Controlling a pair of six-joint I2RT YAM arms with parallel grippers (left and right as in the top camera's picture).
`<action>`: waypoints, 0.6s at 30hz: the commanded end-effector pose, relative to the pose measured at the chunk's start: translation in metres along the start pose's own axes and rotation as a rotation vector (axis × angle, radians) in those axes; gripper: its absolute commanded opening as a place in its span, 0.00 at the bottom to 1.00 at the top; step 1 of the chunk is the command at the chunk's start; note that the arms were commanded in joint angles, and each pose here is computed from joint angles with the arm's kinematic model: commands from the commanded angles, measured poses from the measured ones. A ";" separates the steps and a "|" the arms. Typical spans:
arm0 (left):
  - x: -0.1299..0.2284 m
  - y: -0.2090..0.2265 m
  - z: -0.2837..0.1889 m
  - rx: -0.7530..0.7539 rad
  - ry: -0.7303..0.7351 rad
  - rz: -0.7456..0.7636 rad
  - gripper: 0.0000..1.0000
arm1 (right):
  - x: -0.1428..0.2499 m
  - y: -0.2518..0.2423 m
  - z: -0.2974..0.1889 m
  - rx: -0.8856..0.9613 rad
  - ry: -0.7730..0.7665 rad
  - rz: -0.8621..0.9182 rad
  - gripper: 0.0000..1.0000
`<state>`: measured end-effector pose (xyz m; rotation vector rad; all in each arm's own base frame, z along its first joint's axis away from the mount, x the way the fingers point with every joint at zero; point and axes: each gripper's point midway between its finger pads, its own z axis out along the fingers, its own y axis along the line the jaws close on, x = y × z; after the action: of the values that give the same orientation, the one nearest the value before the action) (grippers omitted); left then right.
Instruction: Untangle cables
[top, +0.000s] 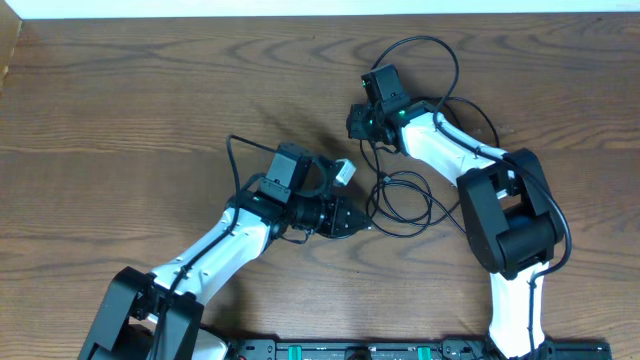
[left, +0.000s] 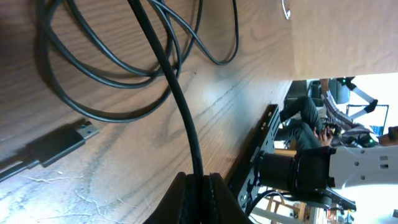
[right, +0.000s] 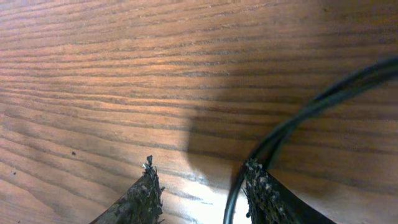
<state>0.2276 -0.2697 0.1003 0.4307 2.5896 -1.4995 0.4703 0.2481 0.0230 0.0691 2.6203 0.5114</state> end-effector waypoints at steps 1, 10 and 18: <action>0.001 -0.006 0.001 0.002 0.003 0.040 0.08 | 0.006 -0.004 0.011 0.022 0.005 0.003 0.41; 0.001 -0.006 0.002 0.002 0.006 0.037 0.07 | 0.024 -0.020 0.027 0.072 0.057 0.048 0.36; 0.002 -0.006 0.002 0.001 0.007 0.036 0.08 | 0.038 -0.029 0.025 0.111 0.112 0.097 0.44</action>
<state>0.2231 -0.2728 0.1000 0.4492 2.5958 -1.5040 0.4690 0.2438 0.0095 0.1344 2.6554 0.4819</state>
